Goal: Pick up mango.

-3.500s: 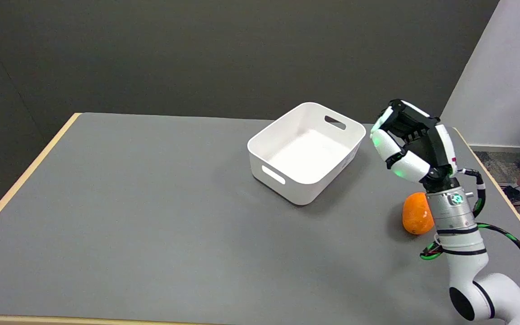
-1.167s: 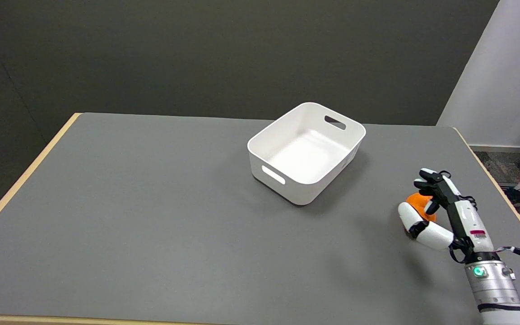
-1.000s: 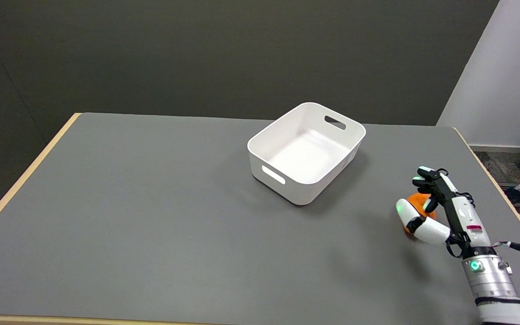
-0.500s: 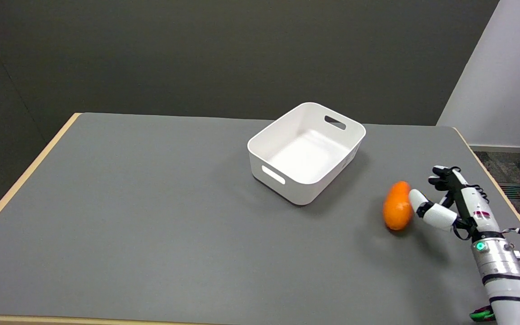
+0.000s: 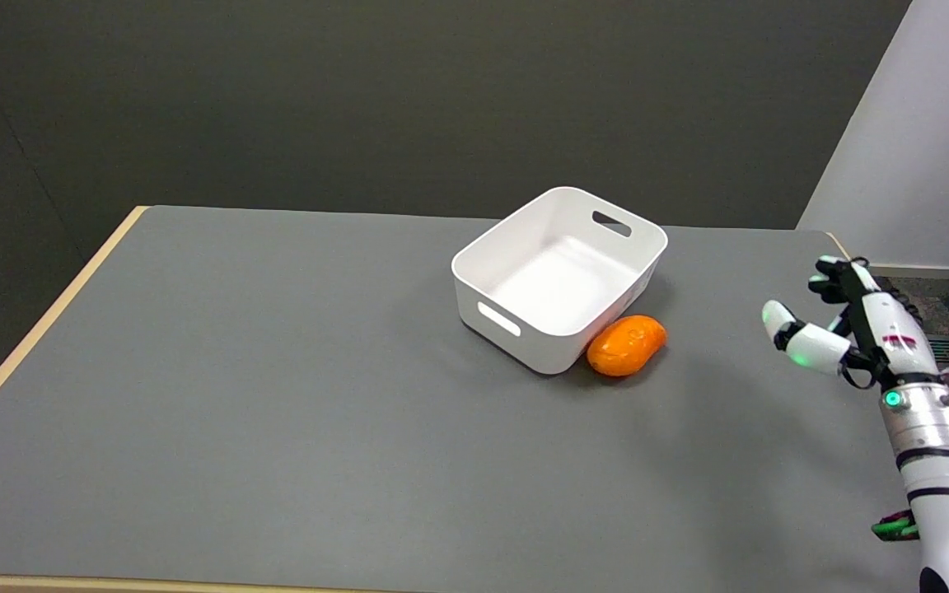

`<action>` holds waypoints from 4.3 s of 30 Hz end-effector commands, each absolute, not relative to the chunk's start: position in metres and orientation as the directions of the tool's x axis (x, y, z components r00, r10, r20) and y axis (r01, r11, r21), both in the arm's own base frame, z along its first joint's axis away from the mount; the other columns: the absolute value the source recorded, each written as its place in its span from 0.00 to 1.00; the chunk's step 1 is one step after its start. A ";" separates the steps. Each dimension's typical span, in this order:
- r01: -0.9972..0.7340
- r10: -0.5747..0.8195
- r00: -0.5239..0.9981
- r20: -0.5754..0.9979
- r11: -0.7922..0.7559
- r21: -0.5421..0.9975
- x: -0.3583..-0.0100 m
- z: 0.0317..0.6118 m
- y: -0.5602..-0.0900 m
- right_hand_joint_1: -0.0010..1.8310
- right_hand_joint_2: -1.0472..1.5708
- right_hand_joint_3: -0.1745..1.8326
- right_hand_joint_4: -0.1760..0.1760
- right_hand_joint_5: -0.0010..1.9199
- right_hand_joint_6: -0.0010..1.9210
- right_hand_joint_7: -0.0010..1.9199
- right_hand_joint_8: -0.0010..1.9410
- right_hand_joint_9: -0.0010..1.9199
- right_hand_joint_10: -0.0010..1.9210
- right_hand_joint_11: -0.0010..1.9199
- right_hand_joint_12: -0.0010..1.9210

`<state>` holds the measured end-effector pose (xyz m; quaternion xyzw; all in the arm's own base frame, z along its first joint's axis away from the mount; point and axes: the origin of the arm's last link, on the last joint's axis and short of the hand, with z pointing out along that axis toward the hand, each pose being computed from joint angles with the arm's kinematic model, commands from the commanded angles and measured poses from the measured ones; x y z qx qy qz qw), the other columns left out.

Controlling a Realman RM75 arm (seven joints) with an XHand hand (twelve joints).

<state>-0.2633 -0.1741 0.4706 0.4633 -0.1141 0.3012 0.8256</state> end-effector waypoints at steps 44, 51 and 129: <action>-0.360 -0.075 0.931 0.358 -0.017 0.933 -0.273 0.431 -0.259 0.28 0.64 0.50 0.09 0.07 0.21 0.13 0.22 0.09 0.46 0.22 0.88; -0.351 -0.027 0.936 0.351 -0.020 0.936 -0.245 0.413 -0.246 0.28 0.64 0.50 0.09 0.07 0.21 0.13 0.22 0.09 0.46 0.22 0.88; -0.113 -0.202 0.974 0.101 -0.049 0.992 -0.259 0.383 -0.255 0.69 0.79 0.49 0.73 0.20 0.32 0.29 1.00 0.26 1.00 0.37 1.00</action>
